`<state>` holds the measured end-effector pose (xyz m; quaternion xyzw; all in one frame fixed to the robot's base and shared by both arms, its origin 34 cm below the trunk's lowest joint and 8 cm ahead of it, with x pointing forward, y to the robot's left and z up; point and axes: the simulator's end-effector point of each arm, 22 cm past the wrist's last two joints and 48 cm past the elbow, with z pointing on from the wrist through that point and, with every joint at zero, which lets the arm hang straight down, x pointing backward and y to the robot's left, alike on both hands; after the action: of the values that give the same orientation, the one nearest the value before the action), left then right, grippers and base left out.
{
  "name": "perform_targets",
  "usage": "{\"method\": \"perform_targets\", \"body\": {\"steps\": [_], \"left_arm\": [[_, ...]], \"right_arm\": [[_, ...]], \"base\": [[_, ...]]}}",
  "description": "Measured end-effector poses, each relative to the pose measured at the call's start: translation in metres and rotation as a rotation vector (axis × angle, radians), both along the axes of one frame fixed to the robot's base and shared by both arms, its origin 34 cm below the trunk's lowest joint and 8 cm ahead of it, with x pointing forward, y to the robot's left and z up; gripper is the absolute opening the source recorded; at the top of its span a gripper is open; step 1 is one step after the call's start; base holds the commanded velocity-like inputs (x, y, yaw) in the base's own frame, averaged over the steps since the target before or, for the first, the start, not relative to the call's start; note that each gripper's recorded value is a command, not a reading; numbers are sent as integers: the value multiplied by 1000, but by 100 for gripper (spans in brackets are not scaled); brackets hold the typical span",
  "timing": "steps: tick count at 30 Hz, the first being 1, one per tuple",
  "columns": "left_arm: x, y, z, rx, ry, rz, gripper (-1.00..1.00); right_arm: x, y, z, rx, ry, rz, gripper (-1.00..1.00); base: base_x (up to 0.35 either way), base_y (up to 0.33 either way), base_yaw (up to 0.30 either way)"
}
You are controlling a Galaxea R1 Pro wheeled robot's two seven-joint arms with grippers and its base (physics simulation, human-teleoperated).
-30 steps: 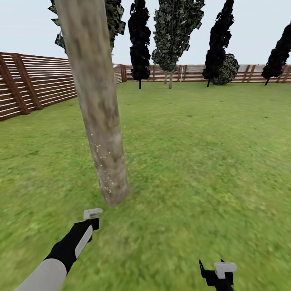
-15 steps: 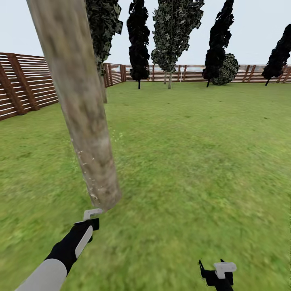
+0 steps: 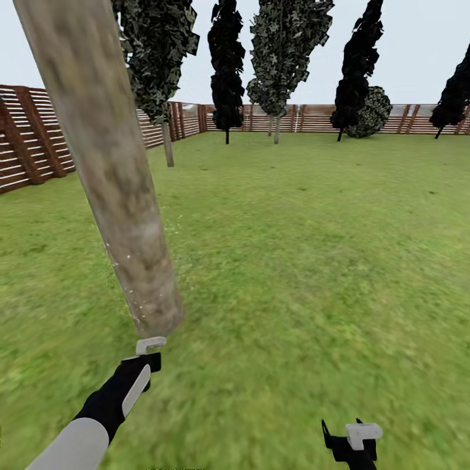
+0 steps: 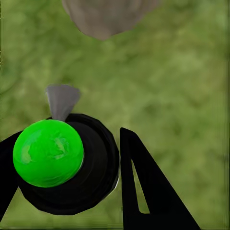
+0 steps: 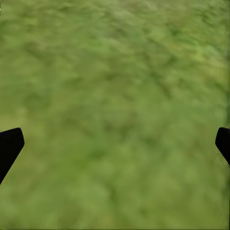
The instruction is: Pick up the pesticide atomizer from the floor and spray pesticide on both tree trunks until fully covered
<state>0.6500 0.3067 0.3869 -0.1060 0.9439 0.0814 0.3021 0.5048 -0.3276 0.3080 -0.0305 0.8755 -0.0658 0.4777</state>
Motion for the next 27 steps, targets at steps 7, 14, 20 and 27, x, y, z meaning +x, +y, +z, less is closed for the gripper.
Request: {"method": "perform_targets", "body": {"steps": [7, 14, 20, 27], "left_arm": [[0, 1, 0, 2, 0, 1, -100], [0, 2, 0, 0, -1, 5, -100], [0, 2, 0, 0, -1, 5, -100], [0, 2, 0, 0, -1, 5, -100]], "right_arm": [[0, 0, 0, 0, 0, 0, 100], [0, 0, 0, 0, 0, 0, 100], [0, 0, 0, 0, 0, 0, 100], [0, 0, 0, 0, 0, 0, 100]], "base": [[88, -270, 213], [184, -239, 6], [189, -236, 160], [170, -238, 274]]}}
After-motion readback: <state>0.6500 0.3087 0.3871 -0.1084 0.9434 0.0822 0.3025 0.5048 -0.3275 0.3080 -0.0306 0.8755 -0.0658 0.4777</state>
